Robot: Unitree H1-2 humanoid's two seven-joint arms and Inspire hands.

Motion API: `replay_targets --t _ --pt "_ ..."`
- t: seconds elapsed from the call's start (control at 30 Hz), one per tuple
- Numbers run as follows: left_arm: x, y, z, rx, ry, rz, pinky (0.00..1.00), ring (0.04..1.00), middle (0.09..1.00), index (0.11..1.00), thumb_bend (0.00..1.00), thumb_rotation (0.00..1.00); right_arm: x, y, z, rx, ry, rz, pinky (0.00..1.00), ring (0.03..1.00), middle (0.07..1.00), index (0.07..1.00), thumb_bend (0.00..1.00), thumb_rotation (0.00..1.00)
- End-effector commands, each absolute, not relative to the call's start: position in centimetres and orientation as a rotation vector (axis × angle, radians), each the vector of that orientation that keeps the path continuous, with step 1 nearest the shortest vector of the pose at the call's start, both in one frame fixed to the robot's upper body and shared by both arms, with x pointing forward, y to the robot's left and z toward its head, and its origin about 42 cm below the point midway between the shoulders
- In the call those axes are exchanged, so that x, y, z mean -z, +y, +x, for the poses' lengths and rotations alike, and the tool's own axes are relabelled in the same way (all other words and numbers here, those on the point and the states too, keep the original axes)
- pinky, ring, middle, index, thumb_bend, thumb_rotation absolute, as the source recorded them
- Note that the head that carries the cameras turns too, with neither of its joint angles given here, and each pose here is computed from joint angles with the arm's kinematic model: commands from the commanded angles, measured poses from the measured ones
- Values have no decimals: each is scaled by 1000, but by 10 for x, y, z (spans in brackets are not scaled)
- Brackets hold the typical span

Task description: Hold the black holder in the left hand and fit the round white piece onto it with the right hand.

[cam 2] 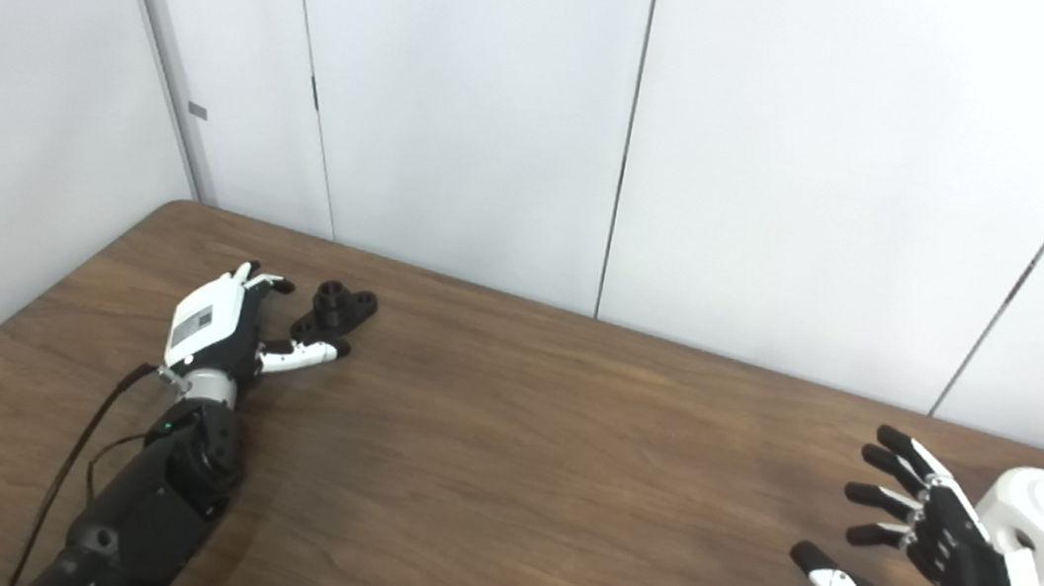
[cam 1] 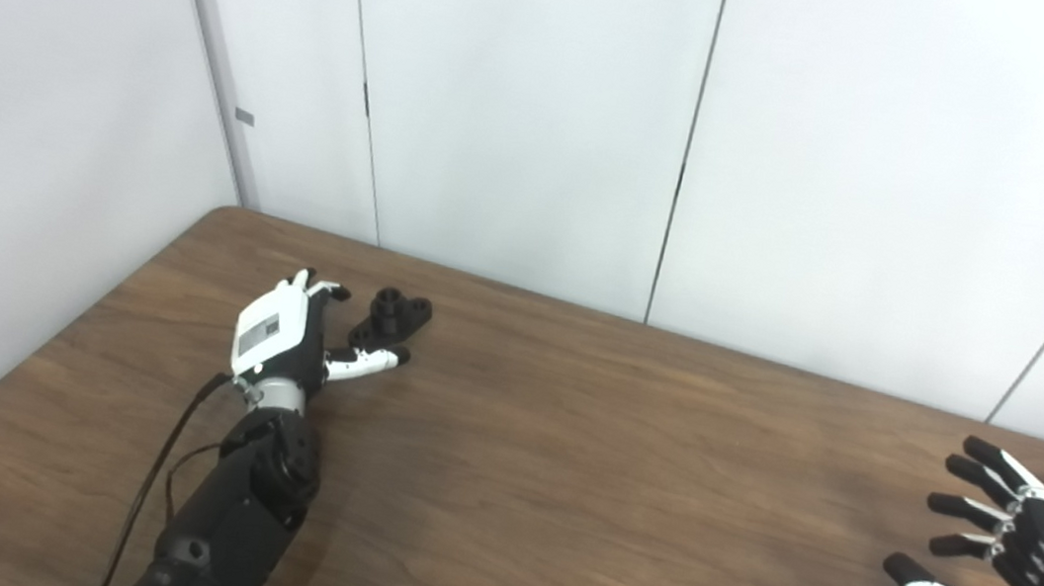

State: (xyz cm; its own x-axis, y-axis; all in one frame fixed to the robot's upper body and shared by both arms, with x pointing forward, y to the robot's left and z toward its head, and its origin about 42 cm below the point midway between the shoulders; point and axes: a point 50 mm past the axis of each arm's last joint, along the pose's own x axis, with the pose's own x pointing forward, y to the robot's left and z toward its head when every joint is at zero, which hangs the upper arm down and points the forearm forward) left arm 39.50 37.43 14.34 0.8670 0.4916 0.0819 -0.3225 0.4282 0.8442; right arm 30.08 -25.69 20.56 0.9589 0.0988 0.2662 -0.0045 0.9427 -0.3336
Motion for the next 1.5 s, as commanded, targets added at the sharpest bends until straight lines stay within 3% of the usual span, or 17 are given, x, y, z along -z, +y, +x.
replay_targets --t 0.0,0.2,0.4,1.13,1.27,1.47 --pt "-163 380 408 -537 143 1023 832 983 967 782 1000 458 -224 -258 301 -49 -360 -352 543 714 825 836 456 0" --pt "-158 374 415 -513 167 1014 846 985 955 762 989 402 -225 -257 300 -50 -355 -347 553 717 824 845 452 0" --pt "-150 373 424 -497 184 997 930 1000 959 754 976 358 -224 -256 297 -46 -361 -365 558 716 826 845 458 0" --pt "-127 363 431 -386 264 970 942 968 922 712 934 292 -227 -259 294 -25 -361 -370 552 722 814 851 469 0" --pt "-124 361 429 -372 264 962 901 957 914 710 949 315 -228 -260 295 -20 -363 -368 557 724 820 852 473 1" --pt "-119 360 425 -334 219 946 812 923 897 671 902 201 -228 -260 296 -18 -362 -364 554 724 828 857 465 10"
